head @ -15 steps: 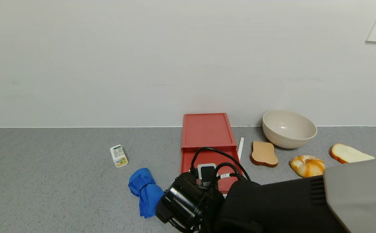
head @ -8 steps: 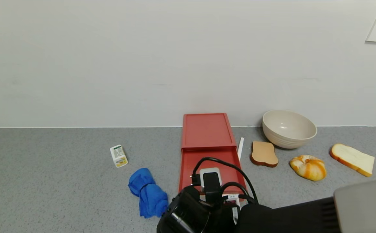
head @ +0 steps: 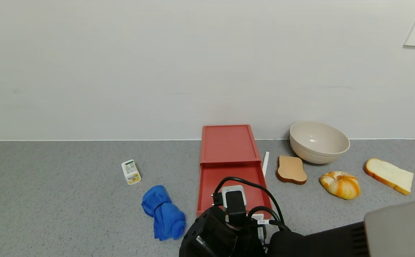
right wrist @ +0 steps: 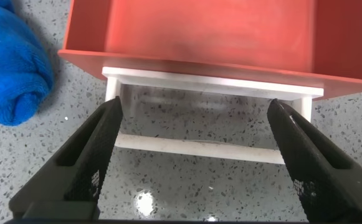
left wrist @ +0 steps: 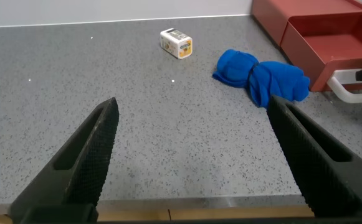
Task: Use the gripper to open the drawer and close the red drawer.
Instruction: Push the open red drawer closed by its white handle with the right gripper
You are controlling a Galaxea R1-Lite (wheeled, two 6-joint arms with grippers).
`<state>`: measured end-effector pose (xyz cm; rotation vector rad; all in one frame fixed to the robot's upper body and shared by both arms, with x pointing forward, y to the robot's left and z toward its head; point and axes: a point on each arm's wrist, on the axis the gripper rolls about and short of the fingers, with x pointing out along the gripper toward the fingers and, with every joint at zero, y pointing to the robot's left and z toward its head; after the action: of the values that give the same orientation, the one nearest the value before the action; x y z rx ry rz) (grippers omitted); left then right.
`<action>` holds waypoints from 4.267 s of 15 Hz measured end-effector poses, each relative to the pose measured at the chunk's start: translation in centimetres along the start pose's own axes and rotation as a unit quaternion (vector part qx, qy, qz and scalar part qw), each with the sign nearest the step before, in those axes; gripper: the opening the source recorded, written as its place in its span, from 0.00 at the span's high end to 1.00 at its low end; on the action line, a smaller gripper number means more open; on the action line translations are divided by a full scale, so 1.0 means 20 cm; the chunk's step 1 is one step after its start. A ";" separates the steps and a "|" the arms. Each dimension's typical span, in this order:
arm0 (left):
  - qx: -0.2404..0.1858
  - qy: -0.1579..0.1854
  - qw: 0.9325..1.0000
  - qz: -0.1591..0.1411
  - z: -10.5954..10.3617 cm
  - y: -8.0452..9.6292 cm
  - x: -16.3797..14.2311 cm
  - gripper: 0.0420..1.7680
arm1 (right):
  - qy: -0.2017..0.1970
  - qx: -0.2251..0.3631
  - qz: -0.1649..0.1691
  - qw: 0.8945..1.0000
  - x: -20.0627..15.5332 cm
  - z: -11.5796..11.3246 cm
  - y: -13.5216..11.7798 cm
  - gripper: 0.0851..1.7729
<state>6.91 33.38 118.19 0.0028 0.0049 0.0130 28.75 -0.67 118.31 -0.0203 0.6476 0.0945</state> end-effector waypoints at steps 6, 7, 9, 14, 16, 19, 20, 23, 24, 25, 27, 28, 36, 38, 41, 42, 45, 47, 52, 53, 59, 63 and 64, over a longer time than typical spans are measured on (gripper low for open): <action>0.000 0.000 1.000 0.000 0.00 0.00 0.00 0.03 | -0.009 -0.004 0.003 1.000 0.03 0.02 0.00 0.04; 0.000 0.000 1.000 0.000 0.00 0.00 0.00 0.03 | -0.011 -0.005 0.002 1.000 0.04 0.02 0.00 0.04; 0.000 0.000 1.000 0.000 0.00 0.00 0.00 0.03 | -0.015 -0.005 0.001 1.000 0.06 0.03 -0.01 0.04; 0.001 0.000 1.000 0.000 0.00 0.00 0.00 0.03 | -0.028 -0.014 0.004 0.999 0.10 0.06 -0.02 0.04; 0.001 0.001 1.000 -0.001 0.00 0.00 0.00 0.03 | -0.038 -0.016 0.008 0.999 0.12 0.08 -0.02 0.04; 0.001 0.001 1.000 -0.001 0.00 0.00 0.00 0.03 | -0.051 -0.016 0.008 0.999 0.16 0.11 -0.03 0.04; 0.002 0.001 1.000 -0.001 0.00 0.00 0.00 0.03 | -0.052 -0.019 0.007 0.998 0.18 0.11 -0.03 0.04; 0.002 0.001 1.000 -0.001 0.00 0.00 0.00 0.03 | -0.060 -0.017 0.003 0.998 0.22 0.13 -0.03 0.04; 0.002 0.001 1.000 -0.001 0.00 0.00 0.00 0.03 | -0.060 -0.016 0.001 0.998 0.24 0.14 -0.03 0.04; 0.002 0.001 1.000 -0.001 0.00 0.00 0.00 0.03 | -0.062 -0.015 0.000 0.998 0.24 0.15 -0.03 0.04; 0.002 0.001 1.000 -0.001 0.00 0.00 0.00 0.03 | -0.064 -0.017 -0.001 0.998 0.26 0.16 -0.02 0.04; 0.002 0.001 1.000 -0.001 0.00 0.00 0.00 0.03 | -0.067 -0.016 -0.001 0.998 0.27 0.17 -0.02 0.04; 0.002 0.001 1.000 -0.001 0.00 0.00 0.00 0.03 | -0.088 -0.025 0.034 0.995 0.33 0.24 0.02 0.04; 0.002 0.001 1.000 -0.001 0.00 0.00 0.00 0.03 | -0.097 -0.027 0.034 0.994 0.36 0.26 0.02 0.04; 0.002 0.002 1.000 -0.001 0.00 0.00 0.00 0.03 | -0.100 -0.024 0.031 0.994 0.39 0.27 0.02 0.04; 0.002 0.002 1.000 -0.001 0.00 0.00 0.00 0.03 | -0.101 -0.024 0.030 0.994 0.40 0.28 0.02 0.04; 0.002 0.002 1.000 -0.001 0.00 0.00 0.00 0.03 | -0.102 -0.024 0.028 0.994 0.43 0.28 0.02 0.04; 0.002 0.002 1.000 -0.001 0.00 0.00 0.00 0.03 | -0.106 -0.028 0.026 0.994 0.45 0.30 0.03 0.04; 0.002 0.002 1.000 -0.001 0.00 0.00 0.00 0.03 | -0.111 -0.031 0.037 0.993 0.50 0.34 0.04 0.04; 0.002 0.002 1.000 -0.001 0.00 0.00 0.00 0.03 | -0.113 -0.032 0.036 0.992 0.51 0.34 0.04 0.04; 0.002 0.002 1.000 -0.001 0.00 0.00 0.00 0.03 | -0.119 -0.036 0.036 0.992 0.60 0.39 0.02 0.04; 0.002 0.002 1.000 -0.001 0.00 0.00 0.00 0.03 | -0.118 -0.040 0.040 0.991 0.63 0.40 0.01 0.04; 0.002 0.002 1.000 -0.001 0.00 0.00 0.00 0.03 | -0.119 -0.040 0.040 0.991 0.64 0.40 0.01 0.04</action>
<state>6.91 33.37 118.15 0.0058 0.0083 0.0104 43.65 0.95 116.99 -0.0607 0.4061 0.1967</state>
